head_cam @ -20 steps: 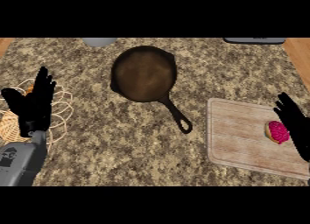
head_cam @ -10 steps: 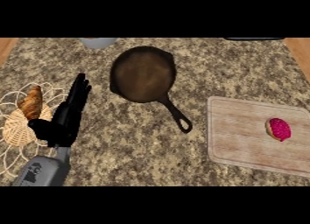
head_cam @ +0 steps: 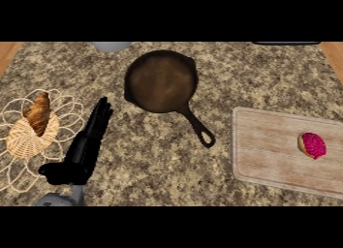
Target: Pick the cupcake from the cutting board and place it in the pan
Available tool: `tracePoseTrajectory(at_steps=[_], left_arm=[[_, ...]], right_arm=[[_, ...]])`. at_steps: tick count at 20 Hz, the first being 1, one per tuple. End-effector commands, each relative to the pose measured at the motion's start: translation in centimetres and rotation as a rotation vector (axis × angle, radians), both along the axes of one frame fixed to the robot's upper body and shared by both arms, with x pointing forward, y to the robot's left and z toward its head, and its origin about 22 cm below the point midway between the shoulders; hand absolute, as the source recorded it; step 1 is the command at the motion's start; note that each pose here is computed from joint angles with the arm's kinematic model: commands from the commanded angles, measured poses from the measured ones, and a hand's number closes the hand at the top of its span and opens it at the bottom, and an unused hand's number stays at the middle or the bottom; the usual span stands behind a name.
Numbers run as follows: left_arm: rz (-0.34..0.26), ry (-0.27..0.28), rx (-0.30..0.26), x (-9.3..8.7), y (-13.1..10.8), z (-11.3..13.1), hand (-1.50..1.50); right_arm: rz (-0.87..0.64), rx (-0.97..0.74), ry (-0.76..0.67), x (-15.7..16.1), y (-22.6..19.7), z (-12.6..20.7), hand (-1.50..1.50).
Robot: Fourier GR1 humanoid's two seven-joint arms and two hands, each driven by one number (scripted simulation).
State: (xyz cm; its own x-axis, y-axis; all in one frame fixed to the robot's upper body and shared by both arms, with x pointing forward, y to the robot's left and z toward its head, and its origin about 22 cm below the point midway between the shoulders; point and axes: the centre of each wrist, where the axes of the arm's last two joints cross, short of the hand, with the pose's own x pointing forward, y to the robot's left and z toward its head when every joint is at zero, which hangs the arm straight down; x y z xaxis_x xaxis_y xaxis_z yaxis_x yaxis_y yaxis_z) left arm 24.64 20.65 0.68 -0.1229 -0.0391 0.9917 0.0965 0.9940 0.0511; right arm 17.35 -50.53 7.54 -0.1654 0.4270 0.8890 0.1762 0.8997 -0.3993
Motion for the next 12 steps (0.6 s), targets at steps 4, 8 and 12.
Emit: tracePoseTrajectory(at_steps=[4,8,12], left_arm=[[-0.012,0.013,-0.011,0.3,-0.7,-0.4,0.00],[-0.044,-0.002,0.000,0.6,-1.1,0.2,0.00],[-0.053,-0.010,-0.004,0.9,-0.5,0.8,0.00]], right_arm=[[0.093,-0.209,0.151,2.0,2.2,2.9,-1.50],[0.113,-0.319,0.300,4.8,2.0,4.0,-1.50],[0.172,-0.494,0.421,7.2,5.3,5.0,-1.50]])
